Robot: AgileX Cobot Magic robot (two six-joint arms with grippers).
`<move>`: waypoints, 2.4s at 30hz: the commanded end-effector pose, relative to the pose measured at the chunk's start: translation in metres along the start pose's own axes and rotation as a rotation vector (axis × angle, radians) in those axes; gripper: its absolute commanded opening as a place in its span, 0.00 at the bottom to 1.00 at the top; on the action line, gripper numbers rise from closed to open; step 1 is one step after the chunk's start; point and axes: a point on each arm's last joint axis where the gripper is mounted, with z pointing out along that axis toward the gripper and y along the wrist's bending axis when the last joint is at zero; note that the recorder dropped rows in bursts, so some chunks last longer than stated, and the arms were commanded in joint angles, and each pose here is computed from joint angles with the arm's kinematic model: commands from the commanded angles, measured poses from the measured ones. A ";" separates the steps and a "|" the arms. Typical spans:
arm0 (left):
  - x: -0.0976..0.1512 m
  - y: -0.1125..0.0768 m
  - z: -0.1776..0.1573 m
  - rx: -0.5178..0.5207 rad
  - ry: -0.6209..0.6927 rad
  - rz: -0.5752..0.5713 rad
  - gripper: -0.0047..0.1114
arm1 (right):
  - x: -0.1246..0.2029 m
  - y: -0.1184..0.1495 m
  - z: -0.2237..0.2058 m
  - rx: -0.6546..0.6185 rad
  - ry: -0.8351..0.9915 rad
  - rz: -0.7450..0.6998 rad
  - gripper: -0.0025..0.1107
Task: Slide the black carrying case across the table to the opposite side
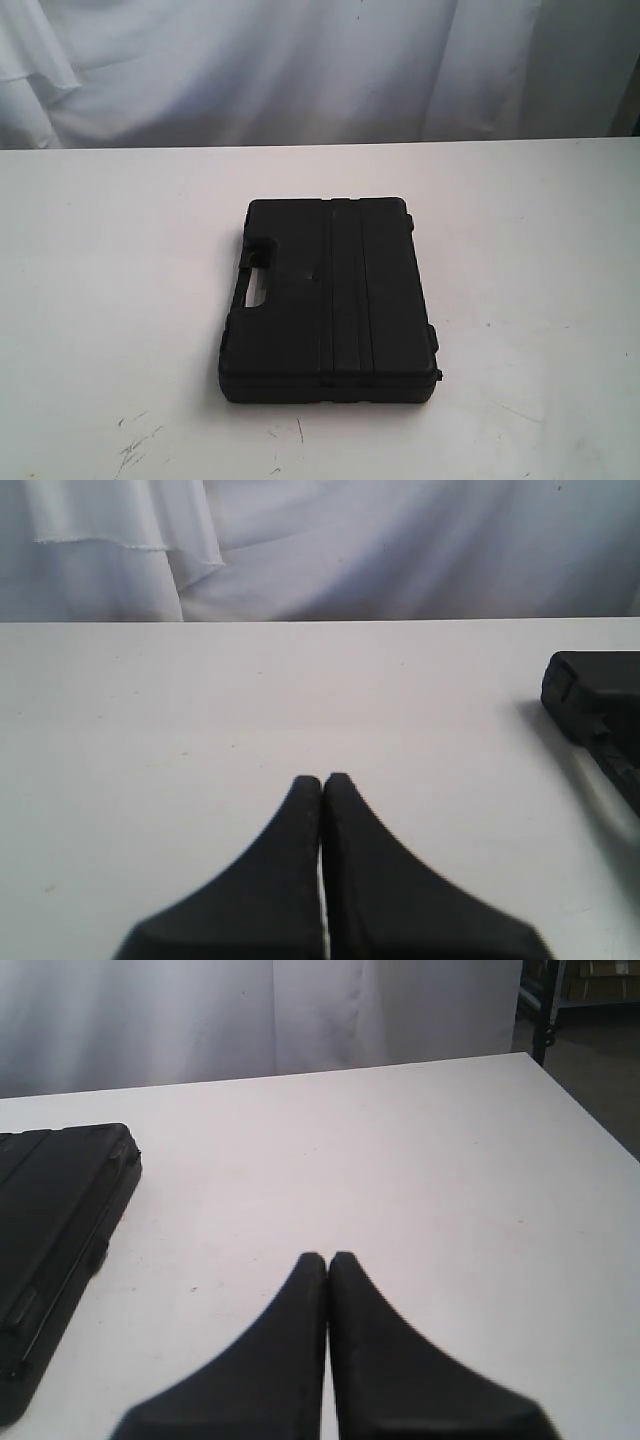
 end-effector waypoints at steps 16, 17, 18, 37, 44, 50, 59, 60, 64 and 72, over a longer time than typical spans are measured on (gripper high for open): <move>0.000 0.000 0.000 0.001 -0.009 -0.014 0.04 | 0.001 0.000 0.000 0.003 0.001 -0.012 0.02; 0.000 0.000 0.000 0.001 -0.009 -0.014 0.04 | 0.001 0.000 0.000 0.003 0.001 -0.012 0.02; 0.000 0.000 0.000 0.001 -0.009 -0.014 0.04 | 0.001 0.000 0.000 0.003 0.001 -0.012 0.02; 0.000 0.000 0.000 0.001 -0.009 -0.014 0.04 | 0.001 0.000 0.000 0.003 0.001 -0.012 0.02; -0.002 0.000 0.000 0.004 -0.041 -0.024 0.04 | 0.001 0.000 0.000 0.003 0.001 -0.012 0.02; -0.027 0.000 -0.004 0.004 -0.313 -0.063 0.04 | 0.001 0.000 0.000 0.003 0.001 -0.012 0.02; -0.038 0.001 -0.009 0.000 -0.441 -0.064 0.04 | 0.001 0.000 0.000 0.003 0.001 -0.012 0.02; -0.039 0.001 -0.009 0.000 -0.462 -0.064 0.04 | 0.001 0.000 0.000 0.003 0.001 -0.012 0.02; -0.040 0.002 -0.010 0.023 -0.469 -0.189 0.04 | 0.001 0.000 0.000 0.003 -0.001 -0.012 0.02; -0.094 0.000 -0.009 0.045 -0.321 -0.266 0.04 | 0.001 0.000 0.000 0.001 -0.001 -0.007 0.02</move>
